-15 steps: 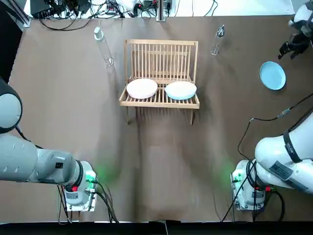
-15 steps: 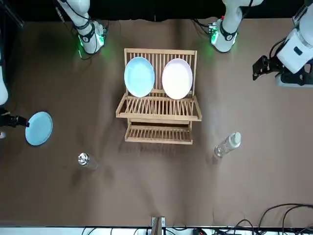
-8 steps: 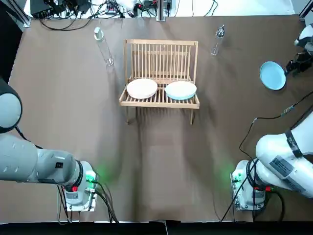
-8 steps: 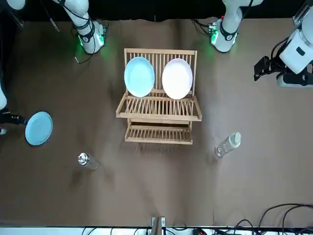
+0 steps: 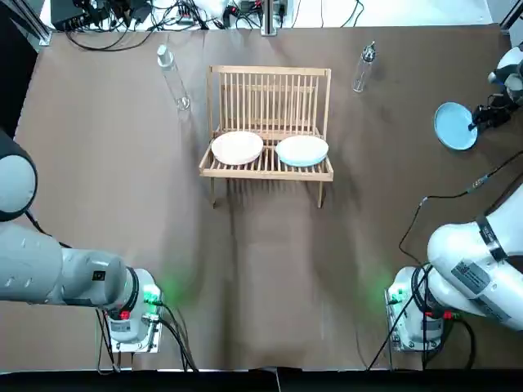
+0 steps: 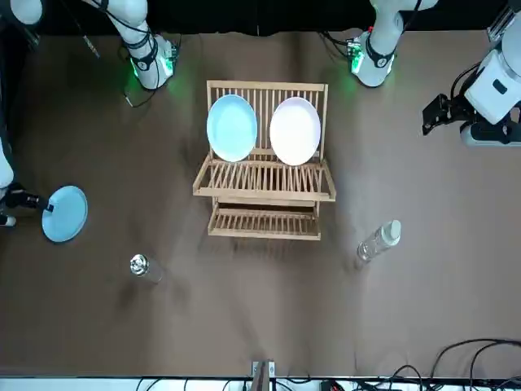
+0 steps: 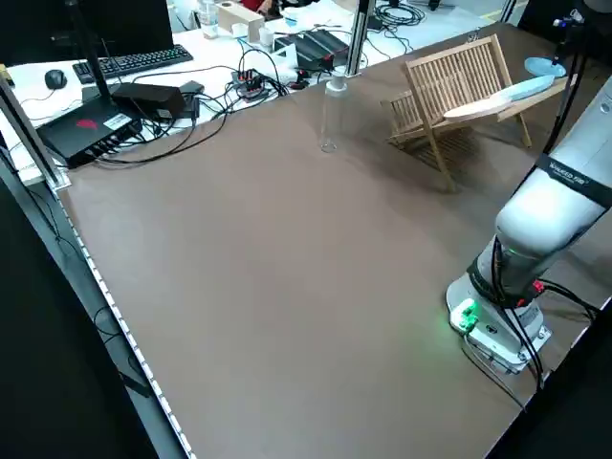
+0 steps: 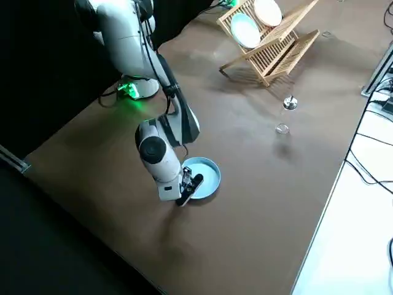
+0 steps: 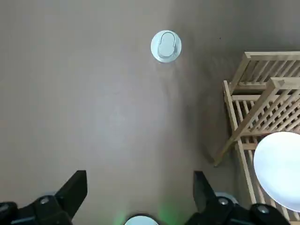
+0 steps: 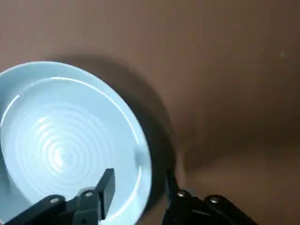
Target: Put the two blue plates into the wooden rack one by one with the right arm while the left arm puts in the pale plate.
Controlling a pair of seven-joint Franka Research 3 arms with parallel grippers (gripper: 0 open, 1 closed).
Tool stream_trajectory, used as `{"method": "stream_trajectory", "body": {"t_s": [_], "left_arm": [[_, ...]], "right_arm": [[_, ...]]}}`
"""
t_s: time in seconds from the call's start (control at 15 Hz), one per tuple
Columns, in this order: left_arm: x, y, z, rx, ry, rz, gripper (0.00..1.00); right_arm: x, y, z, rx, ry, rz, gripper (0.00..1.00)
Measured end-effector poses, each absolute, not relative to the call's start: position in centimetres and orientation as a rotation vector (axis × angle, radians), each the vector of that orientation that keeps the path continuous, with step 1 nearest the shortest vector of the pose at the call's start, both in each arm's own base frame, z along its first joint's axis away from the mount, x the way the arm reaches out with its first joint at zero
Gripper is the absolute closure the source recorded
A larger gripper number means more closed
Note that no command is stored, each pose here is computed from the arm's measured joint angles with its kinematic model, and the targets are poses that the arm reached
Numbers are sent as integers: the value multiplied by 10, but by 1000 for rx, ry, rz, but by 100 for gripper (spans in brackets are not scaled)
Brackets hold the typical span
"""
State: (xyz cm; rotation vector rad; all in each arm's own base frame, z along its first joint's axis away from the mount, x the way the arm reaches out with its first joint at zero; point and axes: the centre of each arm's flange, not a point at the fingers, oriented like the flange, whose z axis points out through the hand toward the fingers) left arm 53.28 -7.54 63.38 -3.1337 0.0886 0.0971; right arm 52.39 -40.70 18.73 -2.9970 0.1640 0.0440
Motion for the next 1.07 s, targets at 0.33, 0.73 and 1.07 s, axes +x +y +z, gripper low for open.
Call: {"method": "stream_trajectory", "body": {"t_s": [0.33, 0.73, 1.07], "left_arm": [[534, -76, 632, -3133, 90, 103, 0], [533, -80, 632, -3133, 100, 104, 0], [533, -80, 632, -3133, 102, 104, 0]], "right_arm": [[523, -406, 179, -2984, 182, 46, 93], [526, -401, 182, -2956, 185, 51, 97], [531, -357, 190, -2771, 16, 257, 97]]}}
